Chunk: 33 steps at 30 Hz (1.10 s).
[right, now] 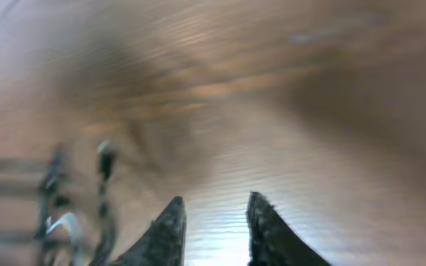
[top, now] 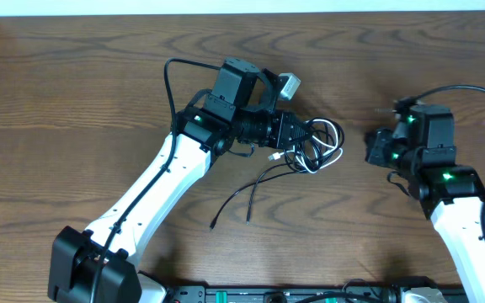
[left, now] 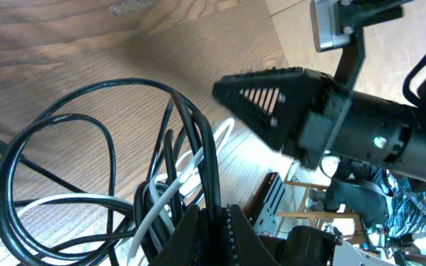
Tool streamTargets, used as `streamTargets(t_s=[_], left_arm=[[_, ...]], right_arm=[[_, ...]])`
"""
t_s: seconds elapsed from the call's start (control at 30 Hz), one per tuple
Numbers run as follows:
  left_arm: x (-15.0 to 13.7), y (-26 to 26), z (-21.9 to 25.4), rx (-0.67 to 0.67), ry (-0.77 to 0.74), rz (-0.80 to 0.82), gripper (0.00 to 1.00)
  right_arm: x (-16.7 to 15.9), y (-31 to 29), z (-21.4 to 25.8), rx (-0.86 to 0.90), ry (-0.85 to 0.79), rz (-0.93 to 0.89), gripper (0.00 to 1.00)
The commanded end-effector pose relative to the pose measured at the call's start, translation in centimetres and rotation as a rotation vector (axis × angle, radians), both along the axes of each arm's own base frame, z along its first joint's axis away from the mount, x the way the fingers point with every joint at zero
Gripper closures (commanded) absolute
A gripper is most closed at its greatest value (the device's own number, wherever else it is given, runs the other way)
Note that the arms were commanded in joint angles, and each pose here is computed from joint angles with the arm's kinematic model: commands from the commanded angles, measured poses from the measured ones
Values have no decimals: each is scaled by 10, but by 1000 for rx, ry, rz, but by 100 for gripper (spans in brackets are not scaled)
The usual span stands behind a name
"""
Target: Untangle cables
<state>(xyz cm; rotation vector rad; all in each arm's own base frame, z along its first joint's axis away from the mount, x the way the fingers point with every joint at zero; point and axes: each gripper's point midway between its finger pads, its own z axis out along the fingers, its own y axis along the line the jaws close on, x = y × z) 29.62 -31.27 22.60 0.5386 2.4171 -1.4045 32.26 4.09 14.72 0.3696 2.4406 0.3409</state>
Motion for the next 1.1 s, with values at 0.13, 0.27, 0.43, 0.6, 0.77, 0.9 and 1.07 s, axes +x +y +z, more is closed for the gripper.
streamTargets(t_s=[0.13,0.27,0.43,0.6,0.77,0.9,1.07], left_arm=[[-1,1,8,-9,-16,4,92],[-1,1,8,-8,-14,4,92],[-1,1,8,-8,-14,4,92],[-1,1,8,-8,-13,4,93],[-1,1,8,-7,-15,4,93],[19,34,-32,250,-73,155,93],[38,85,-64,555,-140,316,94]], right_arm=[[3,79,82,284,-326,502,50],[-5,92,94,320,-366,588,33],[-16,108,65,275,-276,666,29],[-11,112,39,262,-192,656,58],[-6,112,39,254,-204,651,99],[15,72,40,175,-201,419,99],[19,25,46,89,-214,253,99]])
